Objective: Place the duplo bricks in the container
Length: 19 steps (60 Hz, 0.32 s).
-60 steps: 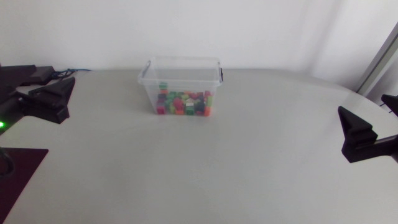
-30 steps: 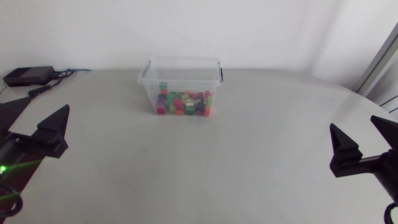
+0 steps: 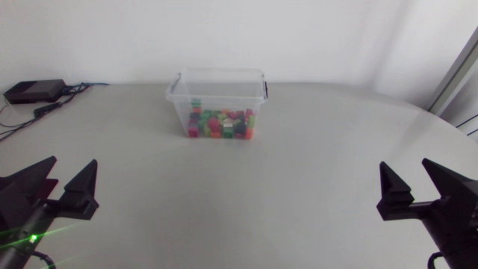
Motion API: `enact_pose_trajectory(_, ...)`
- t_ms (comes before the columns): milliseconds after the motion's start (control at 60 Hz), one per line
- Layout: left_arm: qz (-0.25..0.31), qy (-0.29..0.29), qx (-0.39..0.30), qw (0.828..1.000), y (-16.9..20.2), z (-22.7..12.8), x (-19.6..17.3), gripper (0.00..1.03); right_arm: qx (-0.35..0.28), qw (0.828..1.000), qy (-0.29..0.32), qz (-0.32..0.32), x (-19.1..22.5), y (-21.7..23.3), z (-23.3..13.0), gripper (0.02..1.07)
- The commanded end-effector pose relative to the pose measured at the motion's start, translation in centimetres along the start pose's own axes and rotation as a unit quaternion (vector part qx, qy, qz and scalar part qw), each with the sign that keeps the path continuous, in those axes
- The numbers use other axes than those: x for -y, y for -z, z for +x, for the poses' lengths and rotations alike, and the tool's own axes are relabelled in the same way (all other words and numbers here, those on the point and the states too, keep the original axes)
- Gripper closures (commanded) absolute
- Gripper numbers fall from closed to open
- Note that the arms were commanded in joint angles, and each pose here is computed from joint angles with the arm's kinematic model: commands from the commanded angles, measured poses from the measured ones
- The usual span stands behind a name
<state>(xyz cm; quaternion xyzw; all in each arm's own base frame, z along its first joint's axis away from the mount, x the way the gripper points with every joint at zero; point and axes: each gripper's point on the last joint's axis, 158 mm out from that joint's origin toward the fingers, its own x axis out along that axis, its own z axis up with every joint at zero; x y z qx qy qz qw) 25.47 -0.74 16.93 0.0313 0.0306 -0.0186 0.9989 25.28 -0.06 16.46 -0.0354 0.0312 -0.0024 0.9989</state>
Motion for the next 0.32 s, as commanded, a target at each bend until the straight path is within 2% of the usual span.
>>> enact_pose_trajectory(0, -0.027, -0.009, 0.0, 1.0, 1.5, 0.05, -0.3, 0.04, 0.002, 1.0, 0.002, 0.03, 0.04, 1.25, 0.21, 0.06)
enact_pose_trajectory(300, -0.032, -0.009, 0.0, 0.999, 1.93, 0.05, -0.3, 0.04, 0.003, 0.999, 0.002, 0.035, 0.02, 1.54, 0.25, 0.06)
